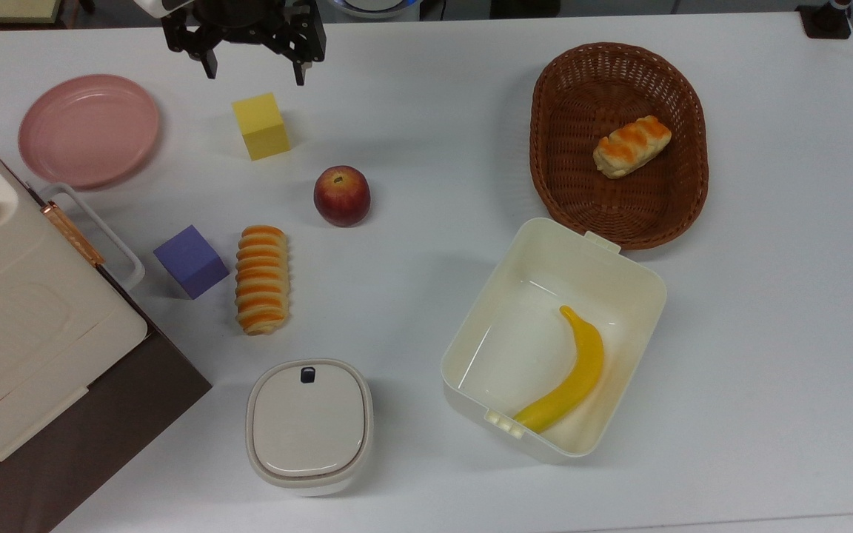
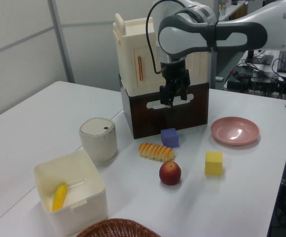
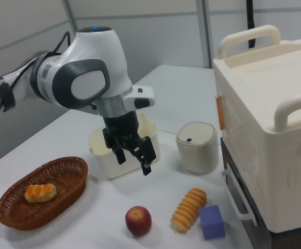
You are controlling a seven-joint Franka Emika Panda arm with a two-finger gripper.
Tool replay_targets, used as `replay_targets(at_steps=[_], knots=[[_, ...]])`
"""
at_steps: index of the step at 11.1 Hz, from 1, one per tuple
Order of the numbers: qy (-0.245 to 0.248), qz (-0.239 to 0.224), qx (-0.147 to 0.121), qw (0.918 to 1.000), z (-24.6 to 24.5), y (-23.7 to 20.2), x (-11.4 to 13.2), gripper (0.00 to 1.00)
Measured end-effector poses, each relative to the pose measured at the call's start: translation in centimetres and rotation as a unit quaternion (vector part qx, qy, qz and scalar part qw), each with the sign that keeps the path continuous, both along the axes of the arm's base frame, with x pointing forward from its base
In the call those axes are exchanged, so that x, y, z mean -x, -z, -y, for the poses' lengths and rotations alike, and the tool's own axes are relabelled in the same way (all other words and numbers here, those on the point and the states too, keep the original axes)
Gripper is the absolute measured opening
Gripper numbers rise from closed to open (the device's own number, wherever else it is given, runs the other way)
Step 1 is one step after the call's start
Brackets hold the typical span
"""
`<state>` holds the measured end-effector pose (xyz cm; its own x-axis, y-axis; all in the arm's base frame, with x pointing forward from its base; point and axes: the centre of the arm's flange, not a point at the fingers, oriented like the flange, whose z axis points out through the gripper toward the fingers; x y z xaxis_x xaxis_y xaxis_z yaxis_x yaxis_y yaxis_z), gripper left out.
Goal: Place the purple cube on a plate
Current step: 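Move the gripper from above the cabinet toward the purple cube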
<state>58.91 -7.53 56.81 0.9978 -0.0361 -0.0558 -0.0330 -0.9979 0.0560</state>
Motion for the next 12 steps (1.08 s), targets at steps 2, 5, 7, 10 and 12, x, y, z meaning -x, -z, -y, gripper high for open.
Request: replay_targets(at_steps=[2,5,7,10,12], knots=[[-0.002,-0.001,0.0,1.0,-0.3,0.1,-0.1,1.0],[-0.002,-0.006,-0.001,1.0,-0.2,0.7,-0.3,1.0],[-0.002,-0.006,-0.001,1.0,-0.1,0.9,-0.4,1.0],[0.008,-0.01,0.002,0.9999,1.4,2.2,-0.9,1.0],[-0.017,-0.027,0.005,0.9995,2.7,3.8,-1.2,1.0]])
